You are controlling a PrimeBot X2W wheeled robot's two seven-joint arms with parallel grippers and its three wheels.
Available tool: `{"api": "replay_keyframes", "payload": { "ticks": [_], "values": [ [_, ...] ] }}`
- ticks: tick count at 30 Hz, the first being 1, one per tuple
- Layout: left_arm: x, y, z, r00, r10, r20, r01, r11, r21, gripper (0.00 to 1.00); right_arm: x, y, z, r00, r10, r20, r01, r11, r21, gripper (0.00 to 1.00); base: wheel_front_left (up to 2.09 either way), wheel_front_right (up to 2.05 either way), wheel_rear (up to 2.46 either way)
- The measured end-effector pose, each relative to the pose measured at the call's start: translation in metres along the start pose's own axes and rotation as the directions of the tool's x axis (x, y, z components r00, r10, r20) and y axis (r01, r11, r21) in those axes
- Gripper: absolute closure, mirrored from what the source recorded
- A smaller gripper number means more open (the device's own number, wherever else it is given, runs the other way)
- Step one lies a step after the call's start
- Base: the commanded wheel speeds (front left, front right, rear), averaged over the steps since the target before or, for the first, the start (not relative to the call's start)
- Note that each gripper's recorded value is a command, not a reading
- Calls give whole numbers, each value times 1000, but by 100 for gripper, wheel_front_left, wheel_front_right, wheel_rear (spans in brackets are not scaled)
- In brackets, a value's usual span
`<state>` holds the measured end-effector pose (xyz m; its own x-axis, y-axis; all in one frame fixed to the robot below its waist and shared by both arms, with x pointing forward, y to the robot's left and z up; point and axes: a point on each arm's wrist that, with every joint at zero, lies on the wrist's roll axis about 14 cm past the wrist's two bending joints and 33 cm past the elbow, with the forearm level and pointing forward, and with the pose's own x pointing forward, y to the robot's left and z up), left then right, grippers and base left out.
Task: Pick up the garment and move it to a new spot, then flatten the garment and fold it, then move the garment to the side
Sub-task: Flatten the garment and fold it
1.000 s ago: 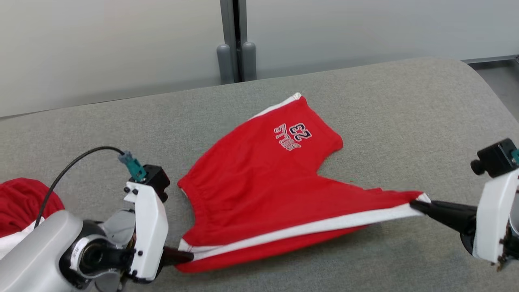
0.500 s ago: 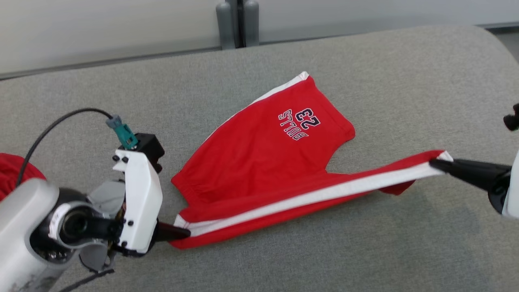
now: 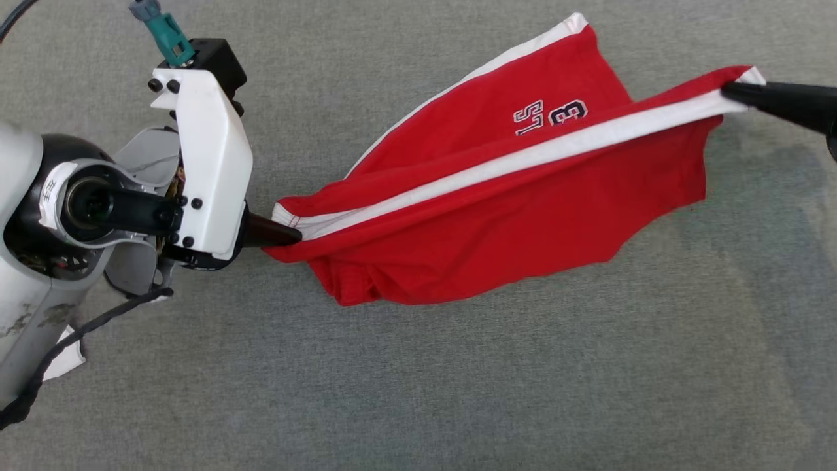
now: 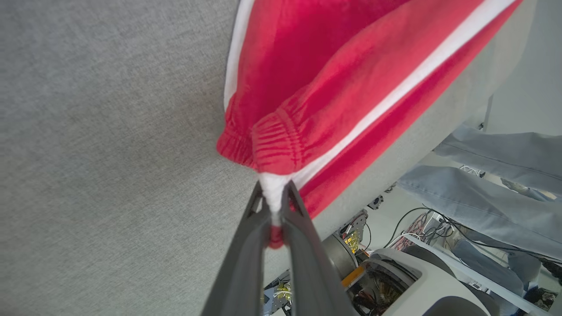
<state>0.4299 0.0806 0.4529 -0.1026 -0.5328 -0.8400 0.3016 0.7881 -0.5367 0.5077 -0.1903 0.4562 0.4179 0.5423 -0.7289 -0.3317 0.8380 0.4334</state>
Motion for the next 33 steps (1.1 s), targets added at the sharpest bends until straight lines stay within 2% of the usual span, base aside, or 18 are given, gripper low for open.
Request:
{"api": "replay_keyframes", "payload": {
  "ticks": [8, 12, 17, 18, 19, 20, 21, 27, 30, 33],
  "values": [
    [4, 18, -4, 999, 3, -34, -6, 998, -70, 100, 53, -6, 17, 997, 30, -74, -26, 998, 55, 100, 0, 0, 0],
    [7, 25, 1, 1000, -9, -28, 6, 994, -105, 100, 82, -7, 33, 997, 47, -64, -41, 995, 87, 100, 0, 0, 0],
    [17, 34, 3, 999, -8, -35, 3, 991, -132, 100, 105, 0, 36, 995, 70, -75, -64, 994, 86, 100, 0, 0, 0],
    [17, 34, 4, 999, -8, -31, 4, 992, -127, 52, 106, 1, 37, 995, 73, -74, -66, 994, 85, 91, 0, 0, 0],
    [18, 33, 6, 1000, -7, -22, 4, 992, -124, 6, 107, 2, 37, 995, 71, -72, -65, 994, 82, 64, 0, 0, 0],
    [18, 32, 7, 1000, -9, -16, 7, 993, -119, 0, 107, 2, 38, 995, 67, -69, -61, 995, 80, 32, 0, 0, 0],
    [17, 31, 8, 1000, -10, -11, 8, 993, -115, 0, 106, 4, 39, 996, 66, -62, -61, 995, 80, 0, 0, 0, 0],
    [3, 28, 15, 998, 20, 59, -16, 997, -69, 0, 88, 14, 54, 998, 59, 11, -60, 997, 58, 0, 0, 0, 0],
    [-9, 27, 24, 989, 39, 142, -35, 999, -30, 0, 76, 25, 64, 993, 76, 85, -80, 996, 48, 0, 0, 0, 0],
    [-21, 28, 31, 968, 76, 238, -86, 996, 32, 0, 61, 38, 74, 981, 88, 174, -88, 996, -6, 0, 0, 0, 0]
  ]
}}
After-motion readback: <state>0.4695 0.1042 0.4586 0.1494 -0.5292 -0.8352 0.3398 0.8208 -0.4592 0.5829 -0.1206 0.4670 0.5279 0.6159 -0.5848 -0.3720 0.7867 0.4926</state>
